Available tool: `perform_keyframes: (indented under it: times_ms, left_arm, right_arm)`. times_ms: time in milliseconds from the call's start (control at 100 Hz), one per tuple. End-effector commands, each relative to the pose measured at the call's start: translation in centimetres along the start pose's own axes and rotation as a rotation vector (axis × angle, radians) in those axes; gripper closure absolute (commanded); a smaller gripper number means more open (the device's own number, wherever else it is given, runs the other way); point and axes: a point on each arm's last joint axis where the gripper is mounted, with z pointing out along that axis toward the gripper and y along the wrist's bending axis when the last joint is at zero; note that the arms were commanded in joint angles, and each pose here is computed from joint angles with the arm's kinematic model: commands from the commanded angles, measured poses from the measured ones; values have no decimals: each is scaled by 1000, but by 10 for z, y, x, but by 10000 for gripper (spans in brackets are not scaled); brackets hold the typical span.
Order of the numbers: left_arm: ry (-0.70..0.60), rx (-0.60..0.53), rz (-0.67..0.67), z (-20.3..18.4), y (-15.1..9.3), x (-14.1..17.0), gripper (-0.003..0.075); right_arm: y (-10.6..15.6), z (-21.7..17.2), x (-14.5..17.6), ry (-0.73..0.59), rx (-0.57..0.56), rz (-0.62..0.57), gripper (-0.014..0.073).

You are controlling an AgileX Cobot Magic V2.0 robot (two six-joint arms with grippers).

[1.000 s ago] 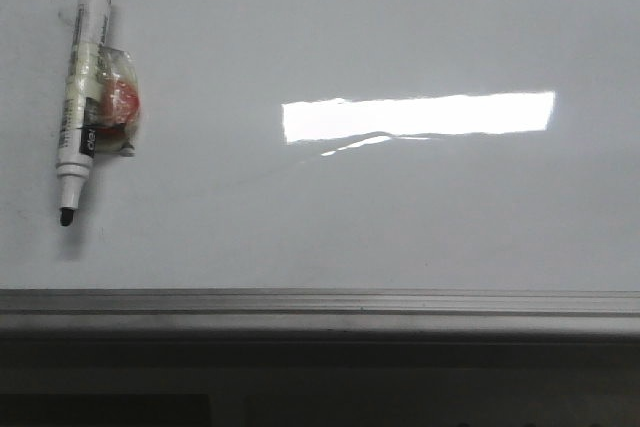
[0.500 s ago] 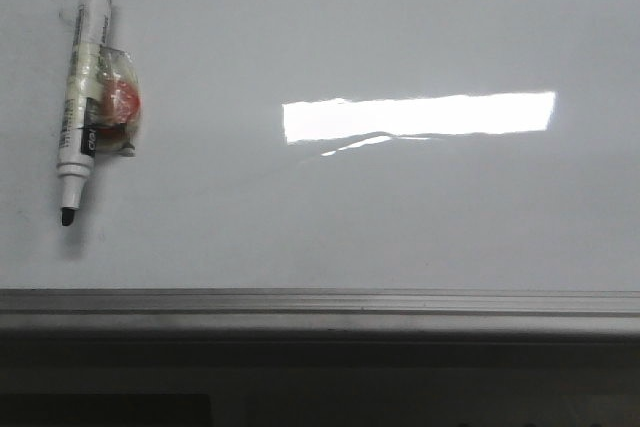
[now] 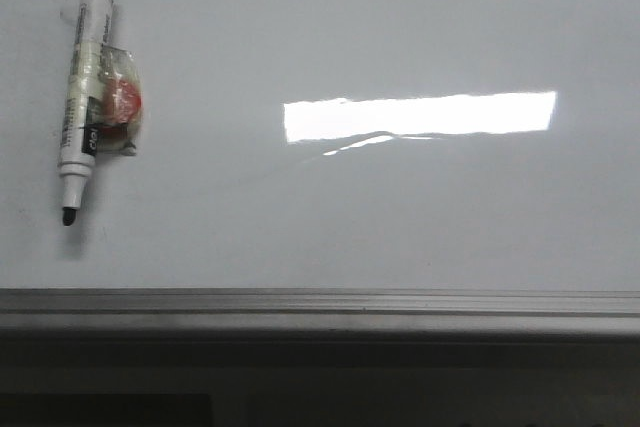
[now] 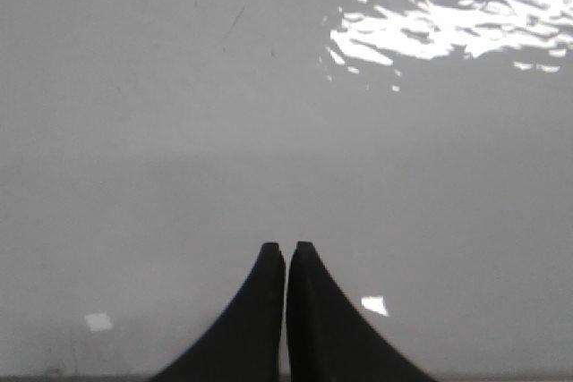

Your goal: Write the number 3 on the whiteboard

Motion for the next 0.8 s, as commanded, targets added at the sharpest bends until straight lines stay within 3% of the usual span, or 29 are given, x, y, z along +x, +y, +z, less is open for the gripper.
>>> perform_keyframes:
  times_ms: [0,220,400,610,790]
  left_arm:
    - [-147,-13,-4,0,1,-4,741]
    - [-180,-14,-28,-3,1,-17,741]
    - [-139,-8,-29,-7,3,-47,741]
    - [-176,-8,-31,-12,5,-77,741]
    - [-102,0,-26,-11,4,-71,710]
  right_arm:
    - [-1,0,-2,-94,19,-10,661]
    - [0,1,-9,-76,-4,140,661]
    - [0,3,-32,80,-50,188,661]
    - [-6,9,-67,16,-39,200,661]
    - [-6,9,-67,18,-40,200,661]
